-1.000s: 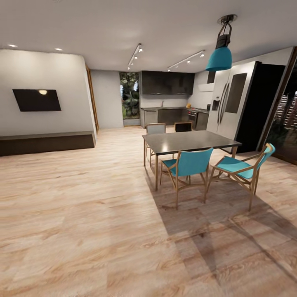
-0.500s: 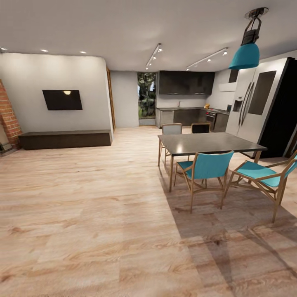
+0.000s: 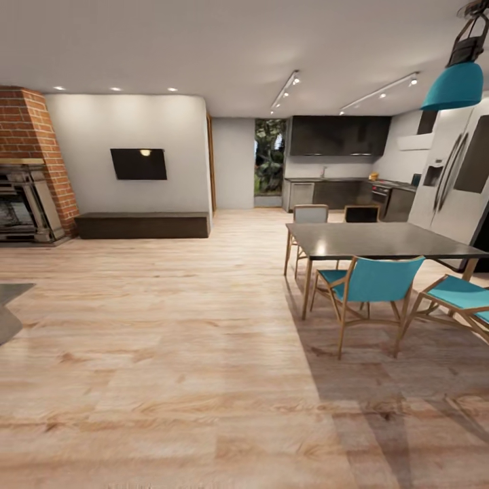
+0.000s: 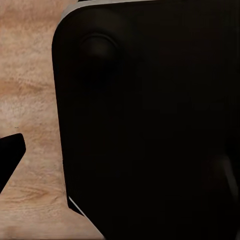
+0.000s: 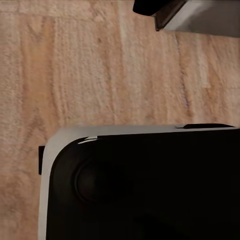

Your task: In the kitchen, take the popcorn bag from the countertop, put it into the microwave, and heat it until the popcorn is cooked so the cooked popcorn ends up inside the bag.

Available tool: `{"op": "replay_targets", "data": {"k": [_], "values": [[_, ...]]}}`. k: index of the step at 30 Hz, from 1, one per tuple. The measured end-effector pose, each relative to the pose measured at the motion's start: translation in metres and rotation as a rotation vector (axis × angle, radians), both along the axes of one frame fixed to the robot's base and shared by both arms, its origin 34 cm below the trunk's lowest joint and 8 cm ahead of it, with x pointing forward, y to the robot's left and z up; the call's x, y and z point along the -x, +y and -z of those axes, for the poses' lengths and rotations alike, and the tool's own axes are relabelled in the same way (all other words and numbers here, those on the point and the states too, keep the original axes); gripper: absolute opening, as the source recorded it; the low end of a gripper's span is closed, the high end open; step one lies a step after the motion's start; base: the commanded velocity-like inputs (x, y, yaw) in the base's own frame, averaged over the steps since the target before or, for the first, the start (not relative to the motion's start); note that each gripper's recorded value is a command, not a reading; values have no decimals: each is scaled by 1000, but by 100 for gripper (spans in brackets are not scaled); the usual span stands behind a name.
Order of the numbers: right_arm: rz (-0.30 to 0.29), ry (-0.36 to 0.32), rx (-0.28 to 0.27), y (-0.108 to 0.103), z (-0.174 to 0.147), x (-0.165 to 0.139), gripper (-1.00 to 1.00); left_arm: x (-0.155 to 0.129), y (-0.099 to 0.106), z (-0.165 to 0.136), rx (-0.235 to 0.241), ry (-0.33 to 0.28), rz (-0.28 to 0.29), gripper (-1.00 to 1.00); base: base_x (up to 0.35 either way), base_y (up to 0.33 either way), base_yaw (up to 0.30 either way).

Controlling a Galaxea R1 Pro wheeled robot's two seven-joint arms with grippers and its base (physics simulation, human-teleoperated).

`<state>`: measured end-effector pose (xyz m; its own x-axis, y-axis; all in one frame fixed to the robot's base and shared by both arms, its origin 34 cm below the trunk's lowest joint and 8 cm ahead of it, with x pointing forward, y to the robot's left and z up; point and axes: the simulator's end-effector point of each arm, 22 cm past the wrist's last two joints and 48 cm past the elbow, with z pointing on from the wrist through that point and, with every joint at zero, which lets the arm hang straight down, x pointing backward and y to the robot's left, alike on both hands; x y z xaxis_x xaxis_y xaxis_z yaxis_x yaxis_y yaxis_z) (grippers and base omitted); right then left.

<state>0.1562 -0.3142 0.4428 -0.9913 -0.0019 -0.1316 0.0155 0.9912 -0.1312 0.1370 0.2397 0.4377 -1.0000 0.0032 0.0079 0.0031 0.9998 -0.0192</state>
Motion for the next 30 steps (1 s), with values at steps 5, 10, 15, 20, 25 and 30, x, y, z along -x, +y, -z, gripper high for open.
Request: {"op": "replay_targets", "data": {"k": [5, 10, 15, 20, 25, 30], "values": [[0, 0, 0, 0, 0, 0, 100, 3, -9, 0, 8, 11, 1, 100, 0, 0, 261], [0, 0, 0, 0, 0, 0, 100, 7, -10, 0, 9, 20, -1, 100, 0, 0, 261], [0, 0, 0, 0, 0, 0, 100, 9, -10, 0, 12, 29, -3, 100, 14, 0, 261], [0, 0, 0, 0, 0, 0, 100, 9, -7, 0, 6, 29, -5, 100, 224, 0, 260], [0, -2, -1, 0, 0, 0, 100, 9, 9, 0, -16, 27, -18, 100, 332, 0, 64], [2, -2, -1, 0, 0, 0, 100, 9, 13, 0, -23, 27, -68, 100, 339, 0, 5]]}}
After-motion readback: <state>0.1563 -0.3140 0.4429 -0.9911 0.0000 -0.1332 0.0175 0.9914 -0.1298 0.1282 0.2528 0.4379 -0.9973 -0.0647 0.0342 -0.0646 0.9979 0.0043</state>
